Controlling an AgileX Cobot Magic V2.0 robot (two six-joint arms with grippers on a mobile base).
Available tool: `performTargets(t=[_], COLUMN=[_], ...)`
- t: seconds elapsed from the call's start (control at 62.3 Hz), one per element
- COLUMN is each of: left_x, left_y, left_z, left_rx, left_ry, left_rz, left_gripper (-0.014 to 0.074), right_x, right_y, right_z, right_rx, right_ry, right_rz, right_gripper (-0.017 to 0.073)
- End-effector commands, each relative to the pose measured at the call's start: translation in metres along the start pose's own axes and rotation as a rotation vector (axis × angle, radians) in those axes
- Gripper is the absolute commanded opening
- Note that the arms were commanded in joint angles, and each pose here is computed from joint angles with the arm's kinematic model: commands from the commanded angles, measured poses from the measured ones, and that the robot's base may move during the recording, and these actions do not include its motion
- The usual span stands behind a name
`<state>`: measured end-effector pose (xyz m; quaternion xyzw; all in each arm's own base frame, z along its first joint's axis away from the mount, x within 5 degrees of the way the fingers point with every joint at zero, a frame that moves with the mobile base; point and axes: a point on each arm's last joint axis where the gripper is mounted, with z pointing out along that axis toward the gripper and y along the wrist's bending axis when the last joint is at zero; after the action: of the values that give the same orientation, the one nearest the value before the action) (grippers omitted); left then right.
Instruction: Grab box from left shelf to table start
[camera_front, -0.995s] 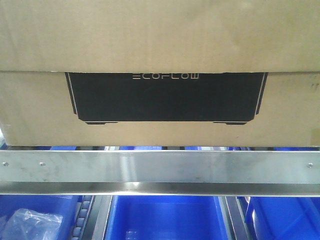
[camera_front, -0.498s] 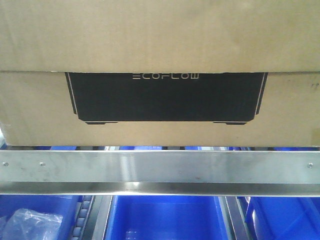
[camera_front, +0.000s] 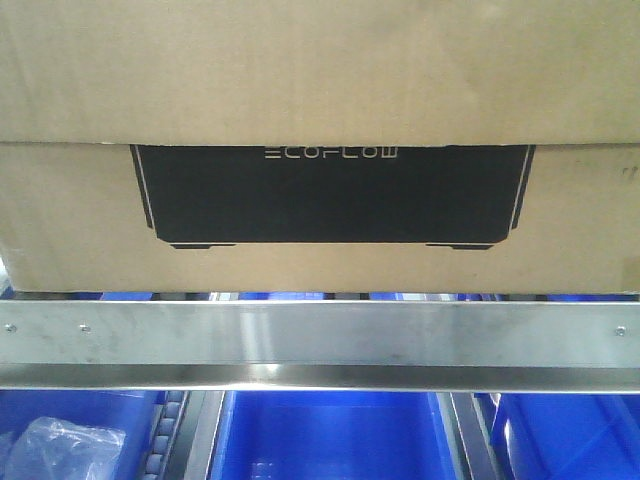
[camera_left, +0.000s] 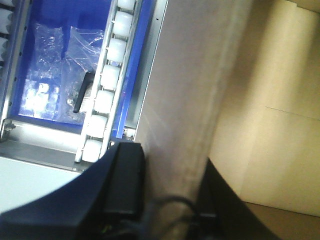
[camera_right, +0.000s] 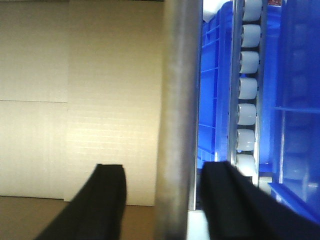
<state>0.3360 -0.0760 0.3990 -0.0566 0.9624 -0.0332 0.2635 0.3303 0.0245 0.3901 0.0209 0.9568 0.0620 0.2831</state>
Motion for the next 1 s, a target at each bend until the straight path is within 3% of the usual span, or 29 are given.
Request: performTargets(t=[0.0,0.193,0.979], left_x=[-0.0072,-0.0072,-0.0072], left_y=[0.0009,0.0009,0.0009], left_z=[-0.0206,-0.0206,-0.0206], left_rx=[0.034,0.034,0.034], left_ry=[-0.104,-0.104,-0.104], left_rz=[-0.069,-0.069,-0.069], left_gripper=[-0.0017,-0.0017,-0.0017], right_x=[-0.0077,-0.0077,-0.0093], right_y=[0.0011,0.0011,0.0012], right_z=[-0.0251,-0.0251,-0.0250], right_rx=[-0.003,-0.003,-0.005], right_ry=[-0.111,-0.111,-0.130], right_rz=[-0.003,-0.003,-0.003], right_gripper=[0.0284,0.0043,0.0054])
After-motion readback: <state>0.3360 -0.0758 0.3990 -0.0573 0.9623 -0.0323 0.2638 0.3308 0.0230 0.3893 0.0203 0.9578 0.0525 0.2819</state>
